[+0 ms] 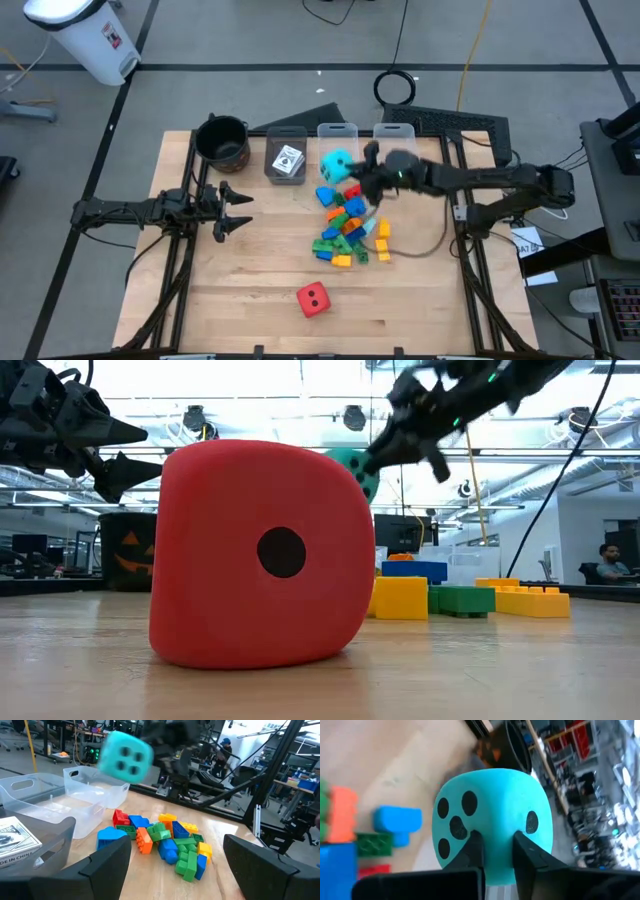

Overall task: Pick & Place Toys
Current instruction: Put the light blue dice into the left transparent bin, then put the red dice into the left transparent bin

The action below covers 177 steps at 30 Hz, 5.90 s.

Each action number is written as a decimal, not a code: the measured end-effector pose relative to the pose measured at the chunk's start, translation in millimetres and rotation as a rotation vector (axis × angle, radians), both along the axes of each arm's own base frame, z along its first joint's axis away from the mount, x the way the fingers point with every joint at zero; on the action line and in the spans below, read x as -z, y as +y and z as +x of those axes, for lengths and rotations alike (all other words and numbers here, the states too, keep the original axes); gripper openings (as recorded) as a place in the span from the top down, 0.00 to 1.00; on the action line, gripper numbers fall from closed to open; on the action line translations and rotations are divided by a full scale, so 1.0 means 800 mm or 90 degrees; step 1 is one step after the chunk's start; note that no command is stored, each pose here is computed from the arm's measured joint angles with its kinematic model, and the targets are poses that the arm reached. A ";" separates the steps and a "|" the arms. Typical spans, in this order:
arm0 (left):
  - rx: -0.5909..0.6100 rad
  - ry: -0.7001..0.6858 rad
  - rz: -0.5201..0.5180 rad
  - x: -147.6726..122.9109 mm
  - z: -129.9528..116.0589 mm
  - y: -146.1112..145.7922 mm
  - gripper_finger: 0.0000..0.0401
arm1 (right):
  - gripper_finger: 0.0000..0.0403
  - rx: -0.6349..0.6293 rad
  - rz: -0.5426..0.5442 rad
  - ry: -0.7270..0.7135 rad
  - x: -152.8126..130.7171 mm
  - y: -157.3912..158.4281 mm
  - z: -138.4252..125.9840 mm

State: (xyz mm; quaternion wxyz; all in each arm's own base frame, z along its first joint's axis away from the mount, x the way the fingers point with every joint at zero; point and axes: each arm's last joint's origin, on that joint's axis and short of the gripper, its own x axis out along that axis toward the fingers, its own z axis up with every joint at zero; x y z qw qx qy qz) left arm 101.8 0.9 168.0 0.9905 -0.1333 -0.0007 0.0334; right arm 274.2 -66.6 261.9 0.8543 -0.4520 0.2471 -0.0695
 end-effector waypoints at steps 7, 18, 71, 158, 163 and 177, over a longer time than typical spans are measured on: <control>0.000 0.000 0.001 0.000 0.000 0.000 0.19 | 0.98 0.042 0.051 -0.018 0.028 -0.089 -0.004; 0.000 0.000 0.000 0.000 0.000 0.000 0.19 | 0.98 0.098 0.057 0.011 0.100 -0.145 0.019; -0.005 0.000 0.000 0.000 0.000 0.000 0.19 | 0.79 0.166 0.203 -0.200 0.042 -0.088 0.048; -0.251 -0.004 -0.325 0.014 0.022 0.016 0.19 | 0.99 -0.076 0.660 -0.457 0.094 0.043 -0.214; -0.290 0.030 -0.341 0.024 0.026 0.020 0.19 | 0.99 -0.076 0.660 -0.457 0.094 0.043 -0.214; -0.123 0.117 -0.394 0.034 0.040 0.018 0.19 | 0.99 -0.076 0.660 -0.457 0.094 0.042 -0.214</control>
